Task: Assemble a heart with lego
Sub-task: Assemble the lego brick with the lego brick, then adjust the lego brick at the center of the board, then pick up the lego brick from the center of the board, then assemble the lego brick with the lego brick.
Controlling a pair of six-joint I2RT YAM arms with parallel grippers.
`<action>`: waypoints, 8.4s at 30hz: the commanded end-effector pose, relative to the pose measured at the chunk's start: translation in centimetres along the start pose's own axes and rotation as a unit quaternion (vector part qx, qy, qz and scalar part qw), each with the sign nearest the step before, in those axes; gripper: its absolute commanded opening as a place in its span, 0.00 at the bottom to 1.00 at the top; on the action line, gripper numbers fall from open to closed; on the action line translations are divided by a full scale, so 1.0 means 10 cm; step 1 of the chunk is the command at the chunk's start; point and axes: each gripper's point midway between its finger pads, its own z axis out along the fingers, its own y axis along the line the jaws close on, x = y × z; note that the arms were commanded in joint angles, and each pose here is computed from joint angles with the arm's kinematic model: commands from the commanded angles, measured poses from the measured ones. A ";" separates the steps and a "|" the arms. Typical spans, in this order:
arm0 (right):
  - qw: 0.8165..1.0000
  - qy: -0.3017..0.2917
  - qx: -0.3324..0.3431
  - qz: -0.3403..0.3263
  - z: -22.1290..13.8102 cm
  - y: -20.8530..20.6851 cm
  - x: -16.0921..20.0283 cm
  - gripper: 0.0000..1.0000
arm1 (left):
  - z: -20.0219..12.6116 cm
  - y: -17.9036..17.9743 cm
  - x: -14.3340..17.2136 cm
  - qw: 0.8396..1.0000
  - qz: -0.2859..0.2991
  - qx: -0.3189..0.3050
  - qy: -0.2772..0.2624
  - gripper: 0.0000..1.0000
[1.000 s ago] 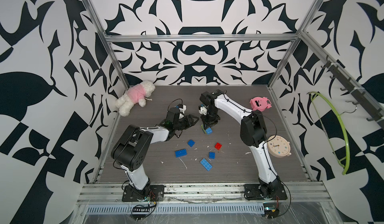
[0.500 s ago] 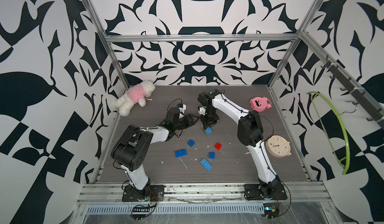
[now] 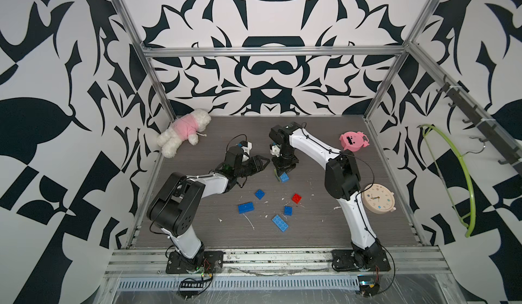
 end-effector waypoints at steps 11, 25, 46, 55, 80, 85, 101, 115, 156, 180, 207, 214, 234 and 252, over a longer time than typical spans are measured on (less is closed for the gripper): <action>0.991 -0.125 -0.034 -0.012 -0.70 0.11 -0.02 0.49 | -0.15 -0.01 0.06 1.000 0.005 -0.018 0.004 0.59; 0.988 -0.142 -0.053 0.039 -0.21 -0.33 0.11 0.28 | -0.01 -0.06 0.28 0.999 -0.003 -0.006 0.049 0.55; 0.976 -0.192 -0.098 0.020 -0.36 0.17 0.19 0.28 | -0.03 -0.07 0.22 0.999 0.004 -0.023 0.041 0.56; 0.977 -0.200 -0.075 0.022 -0.49 -0.24 0.41 0.29 | -0.16 -0.06 0.25 0.999 0.006 -0.032 0.036 0.56; 0.950 -0.230 -0.212 -0.005 -0.35 -0.03 -0.68 0.29 | 0.01 -0.42 1.24 0.987 0.044 0.000 0.156 0.51; 0.949 -0.212 -0.233 0.000 -0.20 0.03 -0.61 0.26 | 0.21 -0.36 1.14 0.988 0.048 -0.021 0.147 0.51; 0.953 -0.193 -0.231 0.014 -0.07 0.02 -0.20 0.24 | 0.09 -0.11 0.80 0.988 0.052 -0.075 0.123 0.49; 0.971 -0.227 -0.068 -0.020 -0.39 -0.44 0.44 0.36 | -0.14 -0.03 0.64 0.993 0.028 -0.078 0.079 0.55; 0.979 -0.106 0.004 -0.175 0.40 -0.15 1.02 0.32 | -0.31 0.20 0.56 0.995 -0.003 -0.091 0.047 0.58; 0.949 -0.151 -0.016 -0.278 -0.31 0.08 0.51 0.20 | -0.16 0.06 0.39 0.997 -0.017 -0.064 0.032 0.64; 0.956 -0.102 -0.024 -0.275 -0.18 0.11 0.31 0.17 | 0.11 0.09 0.40 0.997 -0.031 -0.048 0.059 0.58; 0.963 -0.112 -0.014 -0.245 -0.13 0.08 0.31 0.16 | 0.14 0.14 0.43 0.997 -0.031 -0.048 0.060 0.56; 0.968 -0.117 -0.011 -0.224 -0.13 0.19 0.32 0.16 | 0.16 0.19 0.44 0.997 -0.039 -0.046 0.052 0.55; 0.980 -0.071 0.007 -0.184 0.22 0.05 0.37 0.15 | 0.10 0.27 0.53 0.997 -0.051 -0.045 0.046 0.54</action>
